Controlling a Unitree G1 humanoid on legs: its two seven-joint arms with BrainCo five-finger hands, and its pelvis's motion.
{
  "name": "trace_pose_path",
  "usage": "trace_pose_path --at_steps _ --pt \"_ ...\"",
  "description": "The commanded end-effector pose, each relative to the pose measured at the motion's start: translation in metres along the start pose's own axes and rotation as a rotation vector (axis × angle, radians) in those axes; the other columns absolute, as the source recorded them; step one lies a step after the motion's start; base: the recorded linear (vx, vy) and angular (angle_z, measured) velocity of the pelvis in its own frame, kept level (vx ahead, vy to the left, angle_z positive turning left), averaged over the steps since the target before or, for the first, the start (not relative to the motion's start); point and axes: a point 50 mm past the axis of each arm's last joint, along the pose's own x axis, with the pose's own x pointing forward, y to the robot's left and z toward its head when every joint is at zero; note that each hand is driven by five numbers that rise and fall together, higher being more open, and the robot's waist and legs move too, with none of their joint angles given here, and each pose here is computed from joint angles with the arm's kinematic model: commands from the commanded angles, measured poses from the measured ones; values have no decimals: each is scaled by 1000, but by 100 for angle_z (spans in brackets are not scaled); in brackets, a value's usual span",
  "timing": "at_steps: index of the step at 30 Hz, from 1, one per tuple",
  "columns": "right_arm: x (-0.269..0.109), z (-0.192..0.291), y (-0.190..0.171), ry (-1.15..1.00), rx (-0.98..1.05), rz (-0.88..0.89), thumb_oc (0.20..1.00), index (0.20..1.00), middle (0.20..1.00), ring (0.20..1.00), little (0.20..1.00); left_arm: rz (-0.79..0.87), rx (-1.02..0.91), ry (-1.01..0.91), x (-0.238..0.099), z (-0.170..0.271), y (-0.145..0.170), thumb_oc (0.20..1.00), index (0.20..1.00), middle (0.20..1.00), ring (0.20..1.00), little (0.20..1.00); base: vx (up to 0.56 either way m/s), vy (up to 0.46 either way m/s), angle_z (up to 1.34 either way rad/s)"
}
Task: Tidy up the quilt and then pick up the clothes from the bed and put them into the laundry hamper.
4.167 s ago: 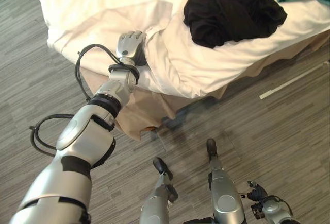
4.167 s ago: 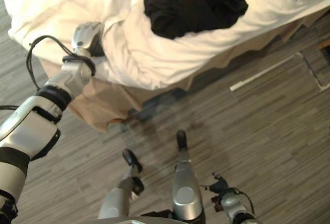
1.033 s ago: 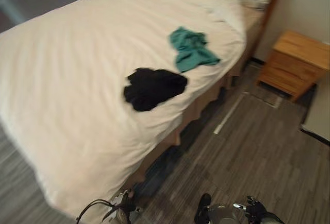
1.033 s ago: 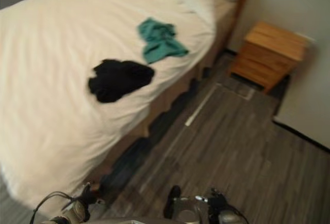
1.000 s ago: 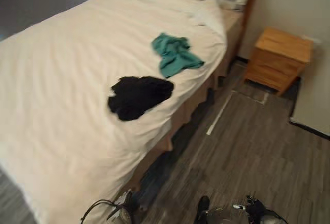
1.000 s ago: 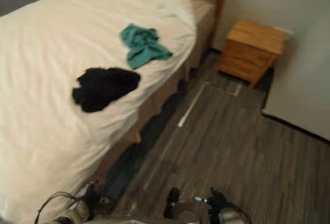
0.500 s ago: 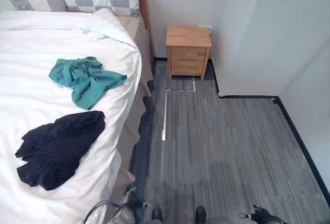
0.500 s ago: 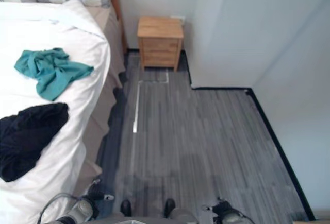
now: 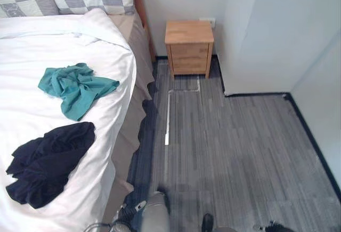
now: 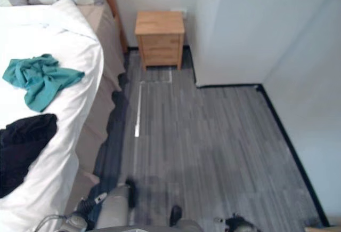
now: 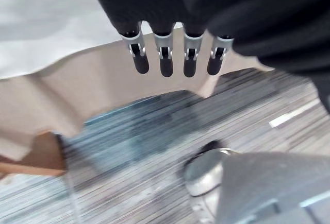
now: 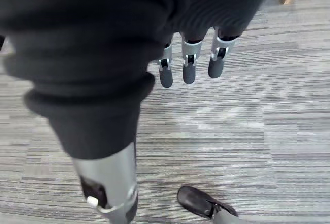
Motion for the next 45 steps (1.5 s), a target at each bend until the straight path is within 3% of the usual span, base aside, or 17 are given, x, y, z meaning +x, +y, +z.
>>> trace_pose_path --at_steps 1,8,14,16,22,25,35,39,40,45 --pt "-3 -21 6 18 -1 9 1000 1000 1000 1000 1000 22 26 3 1 -3 13 1000 1000 1000 1000 1000 499 166 5" --pt "-3 4 18 -66 10 53 1000 1000 1000 1000 1000 59 67 0 2 -1 29 1000 1000 1000 1000 1000 505 185 -31" --pt "-4 2 22 -64 15 59 1000 1000 1000 1000 1000 105 86 -111 5 34 41 1000 1000 1000 1000 1000 627 -86 40" --pt "-6 -22 22 12 -7 69 1000 1000 1000 1000 1000 85 124 -138 5 41 34 1000 1000 1000 1000 1000 1031 -164 129" --pt "-4 -23 6 15 -89 40 1000 1000 1000 1000 1000 56 95 -103 4 29 22 1000 1000 1000 1000 1000 506 -221 84" --pt "-1 13 -3 -104 -111 10 1000 1000 1000 1000 1000 82 75 -119 4 34 27 1000 1000 1000 1000 1000 347 -270 29" --pt "-7 51 -4 -281 -172 -4 1000 1000 1000 1000 1000 50 70 -4 1 -1 19 1000 1000 1000 1000 1000 400 44 31" --pt "-18 90 -9 -461 -225 -27 1000 1000 1000 1000 1000 81 79 28 1 -10 31 1000 1000 1000 1000 1000 288 106 142" --pt "-35 125 -20 -634 -267 -66 1000 1000 1000 1000 1000 128 52 32 1 -11 46 1000 1000 1000 1000 1000 219 56 149" --pt "-64 159 -48 -829 -344 -168 1000 1000 1000 1000 1000 155 31 22 1 -11 54 1000 1000 1000 1000 1000 302 -144 170"
